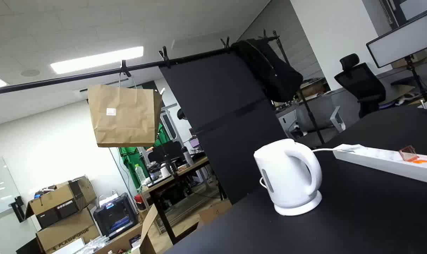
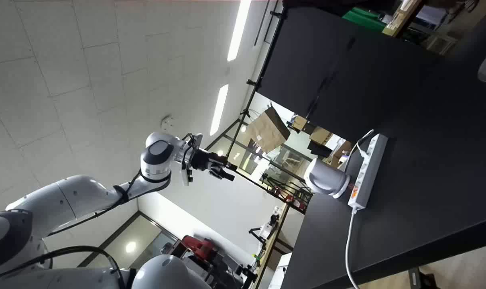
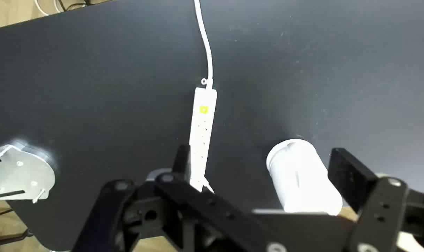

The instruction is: Turn off the extension cable

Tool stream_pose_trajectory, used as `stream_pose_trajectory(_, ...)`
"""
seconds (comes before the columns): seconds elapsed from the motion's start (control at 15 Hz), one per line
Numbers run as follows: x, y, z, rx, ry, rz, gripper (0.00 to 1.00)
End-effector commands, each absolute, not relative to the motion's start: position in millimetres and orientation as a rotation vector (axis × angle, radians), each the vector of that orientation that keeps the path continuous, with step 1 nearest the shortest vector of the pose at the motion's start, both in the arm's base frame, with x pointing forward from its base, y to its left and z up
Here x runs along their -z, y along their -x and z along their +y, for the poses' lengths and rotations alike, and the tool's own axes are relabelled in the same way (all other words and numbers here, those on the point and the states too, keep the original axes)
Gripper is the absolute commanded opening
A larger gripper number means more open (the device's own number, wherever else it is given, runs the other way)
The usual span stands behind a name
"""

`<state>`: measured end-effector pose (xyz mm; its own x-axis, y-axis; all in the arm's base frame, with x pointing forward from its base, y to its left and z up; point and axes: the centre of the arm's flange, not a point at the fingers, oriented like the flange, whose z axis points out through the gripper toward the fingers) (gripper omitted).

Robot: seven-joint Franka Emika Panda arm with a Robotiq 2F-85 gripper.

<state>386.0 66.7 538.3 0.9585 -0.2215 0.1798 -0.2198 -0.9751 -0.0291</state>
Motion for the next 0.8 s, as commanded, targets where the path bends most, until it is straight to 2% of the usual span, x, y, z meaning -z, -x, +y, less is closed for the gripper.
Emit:
stream_pose_trajectory(0.0,-538,-386,67,0.287,3.1,0.349,1.0)
stream_pose_trajectory(0.6,-540,-386,67,0.296,3.098,0.349,1.0)
stream_pose_trajectory(0.73,-538,-400,58,0.325,3.095,0.308,1.0)
